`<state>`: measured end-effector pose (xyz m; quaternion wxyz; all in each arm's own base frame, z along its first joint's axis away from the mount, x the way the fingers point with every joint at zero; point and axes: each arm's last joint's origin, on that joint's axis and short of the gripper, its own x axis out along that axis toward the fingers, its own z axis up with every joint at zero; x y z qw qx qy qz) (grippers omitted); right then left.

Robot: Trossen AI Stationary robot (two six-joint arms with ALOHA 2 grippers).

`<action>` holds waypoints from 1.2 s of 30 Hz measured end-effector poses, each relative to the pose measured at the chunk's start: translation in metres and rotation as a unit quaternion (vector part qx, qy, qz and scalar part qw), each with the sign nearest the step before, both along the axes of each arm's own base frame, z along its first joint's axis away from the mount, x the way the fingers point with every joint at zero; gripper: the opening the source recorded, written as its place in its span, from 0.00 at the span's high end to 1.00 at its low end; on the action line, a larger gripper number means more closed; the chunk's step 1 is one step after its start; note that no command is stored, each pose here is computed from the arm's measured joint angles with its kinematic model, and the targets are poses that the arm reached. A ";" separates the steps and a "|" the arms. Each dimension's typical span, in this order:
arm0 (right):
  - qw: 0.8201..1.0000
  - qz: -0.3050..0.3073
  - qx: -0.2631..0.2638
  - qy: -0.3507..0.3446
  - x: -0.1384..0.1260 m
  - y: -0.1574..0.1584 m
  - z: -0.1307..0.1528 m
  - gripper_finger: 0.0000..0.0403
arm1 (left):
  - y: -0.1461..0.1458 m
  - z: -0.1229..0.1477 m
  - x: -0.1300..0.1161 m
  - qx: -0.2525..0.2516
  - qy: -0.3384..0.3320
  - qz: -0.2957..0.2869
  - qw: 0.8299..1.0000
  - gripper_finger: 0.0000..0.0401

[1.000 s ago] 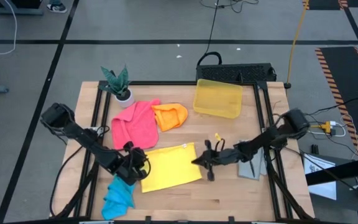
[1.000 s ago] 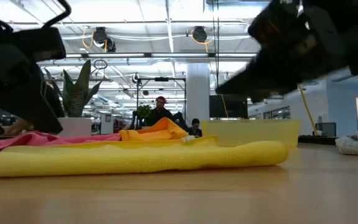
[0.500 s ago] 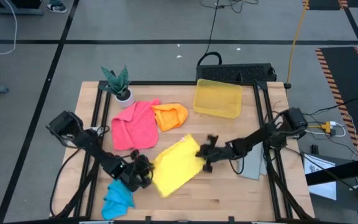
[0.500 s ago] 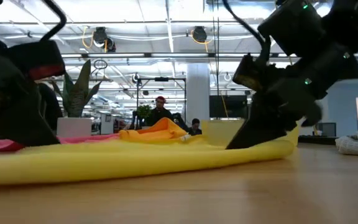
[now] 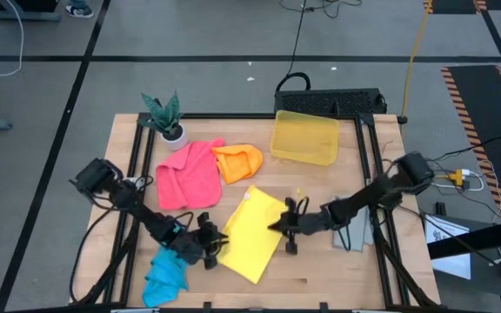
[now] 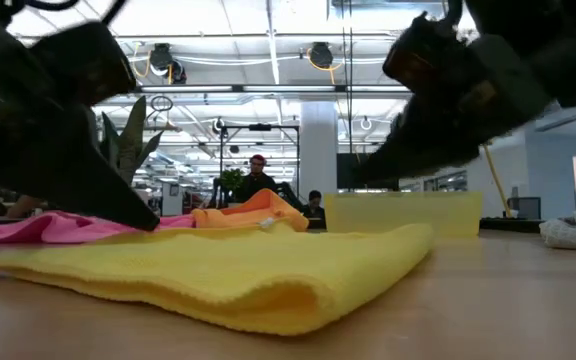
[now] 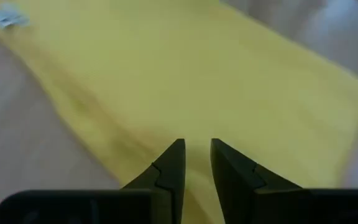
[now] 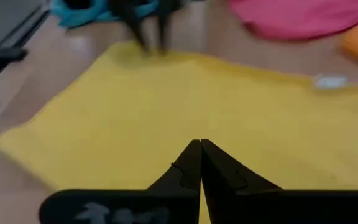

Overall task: Fold microfiber towels
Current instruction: Fold the yellow kitchen towel

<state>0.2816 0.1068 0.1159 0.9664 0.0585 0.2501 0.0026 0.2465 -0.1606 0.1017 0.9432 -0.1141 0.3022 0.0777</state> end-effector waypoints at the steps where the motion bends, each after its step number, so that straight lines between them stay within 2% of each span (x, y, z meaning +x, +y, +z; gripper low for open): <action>1: 1.000 0.004 0.008 -0.005 0.001 0.003 -0.006 1.00 | 0.004 -0.002 0.001 0.002 0.011 0.006 1.000 0.80; 6: 0.999 -0.026 0.024 0.036 0.003 0.000 -0.037 1.00 | 0.021 -0.008 0.001 0.006 0.060 0.050 0.997 0.80; 10: 0.996 -0.055 0.014 0.064 0.006 -0.016 -0.042 1.00 | 0.024 -0.009 0.001 -0.006 0.072 0.066 0.995 0.80; 16: 0.989 -0.068 -0.082 0.098 0.002 -0.047 -0.022 1.00 | 0.010 -0.004 0.003 -0.043 0.022 0.045 0.998 0.80; 21: 0.991 -0.050 -0.112 0.046 0.001 -0.048 0.013 1.00 | -0.003 0.004 0.003 -0.049 -0.023 0.011 0.998 0.80; 24: 0.992 -0.008 -0.118 0.031 -0.005 -0.028 0.019 1.00 | -0.010 0.009 0.004 -0.015 -0.037 -0.013 0.999 0.80; 29: 0.991 0.069 -0.115 0.007 -0.017 0.015 0.017 1.00 | -0.025 0.021 0.015 0.066 -0.052 -0.097 0.992 0.80; 32: 0.989 0.103 -0.106 -0.015 -0.023 0.037 0.014 1.00 | -0.036 0.022 0.027 0.124 -0.050 -0.169 0.976 0.80; 36: 0.986 0.131 -0.096 -0.037 -0.030 0.055 0.013 1.00 | -0.051 0.010 0.044 0.200 -0.029 -0.262 0.944 0.80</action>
